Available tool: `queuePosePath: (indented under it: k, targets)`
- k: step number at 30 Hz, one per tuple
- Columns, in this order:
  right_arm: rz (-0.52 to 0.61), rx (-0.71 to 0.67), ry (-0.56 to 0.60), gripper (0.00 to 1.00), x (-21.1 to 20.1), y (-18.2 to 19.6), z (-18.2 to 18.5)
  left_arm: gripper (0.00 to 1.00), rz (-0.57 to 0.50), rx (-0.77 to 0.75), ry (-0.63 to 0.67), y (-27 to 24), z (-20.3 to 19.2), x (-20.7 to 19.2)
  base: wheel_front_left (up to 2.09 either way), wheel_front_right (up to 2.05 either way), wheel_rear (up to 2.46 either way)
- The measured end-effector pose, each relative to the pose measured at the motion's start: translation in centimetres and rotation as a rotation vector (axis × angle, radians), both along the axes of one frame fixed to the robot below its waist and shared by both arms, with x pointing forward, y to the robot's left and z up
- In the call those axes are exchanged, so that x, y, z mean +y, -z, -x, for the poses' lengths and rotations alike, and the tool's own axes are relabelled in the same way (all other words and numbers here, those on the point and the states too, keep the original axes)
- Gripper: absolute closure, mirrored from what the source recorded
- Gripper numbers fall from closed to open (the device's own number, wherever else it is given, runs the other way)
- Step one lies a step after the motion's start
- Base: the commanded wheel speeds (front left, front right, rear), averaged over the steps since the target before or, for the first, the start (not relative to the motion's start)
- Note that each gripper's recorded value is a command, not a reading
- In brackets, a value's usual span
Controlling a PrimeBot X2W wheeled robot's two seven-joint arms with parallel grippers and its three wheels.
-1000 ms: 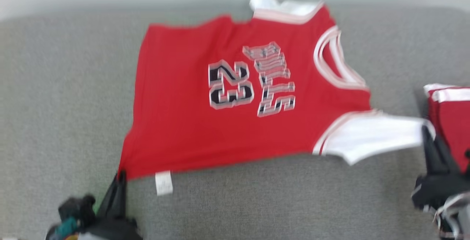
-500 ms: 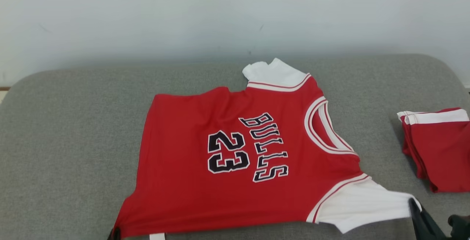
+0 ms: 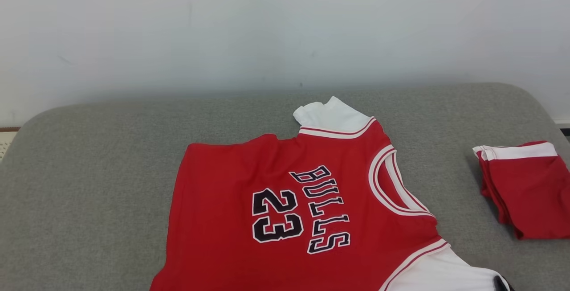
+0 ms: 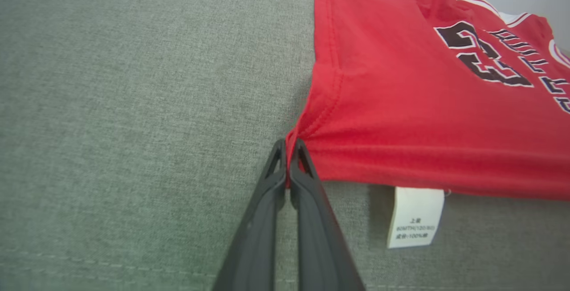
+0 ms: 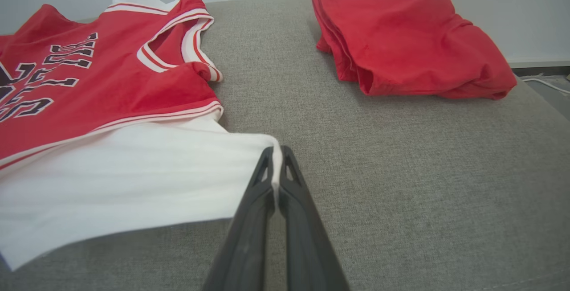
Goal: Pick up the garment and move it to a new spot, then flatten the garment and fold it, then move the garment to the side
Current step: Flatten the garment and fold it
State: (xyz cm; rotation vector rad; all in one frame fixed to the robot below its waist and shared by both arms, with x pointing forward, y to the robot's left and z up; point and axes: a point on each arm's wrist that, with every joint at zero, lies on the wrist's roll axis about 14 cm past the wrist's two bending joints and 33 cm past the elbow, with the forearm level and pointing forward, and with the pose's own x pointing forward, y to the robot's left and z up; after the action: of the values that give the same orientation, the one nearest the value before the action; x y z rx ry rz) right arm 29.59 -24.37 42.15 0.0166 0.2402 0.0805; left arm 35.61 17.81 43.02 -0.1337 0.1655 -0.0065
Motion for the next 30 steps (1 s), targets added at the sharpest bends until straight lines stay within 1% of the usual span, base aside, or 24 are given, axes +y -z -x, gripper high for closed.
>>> queuePosePath:
  k: [4,9,12,23,30]
  targets:
    - [0.006,-0.021,-0.011,1.00,0.2,-0.6,-0.5,1.00,0.001,-0.001,0.000,0.0,0.3,0.0,0.00,0.00,0.00]
    - [0.005,-0.067,-0.037,1.00,1.1,-2.0,-1.9,1.00,0.008,-0.059,0.009,-1.8,-0.6,-0.3,0.00,0.00,0.00]
    - [0.019,-0.097,-0.045,1.00,1.2,-2.9,-3.3,1.00,0.023,-0.093,0.010,-2.9,-1.4,-0.4,0.00,0.00,0.00]
    - [0.074,-0.174,-0.100,1.00,2.6,-5.6,-9.8,1.00,0.022,-0.166,0.037,-5.4,-5.5,-1.6,0.00,0.00,0.00]
    - [0.102,-0.151,-0.128,1.00,3.2,-5.1,-13.0,1.00,0.008,-0.157,0.036,-5.2,-7.9,-1.7,0.00,0.00,0.00]
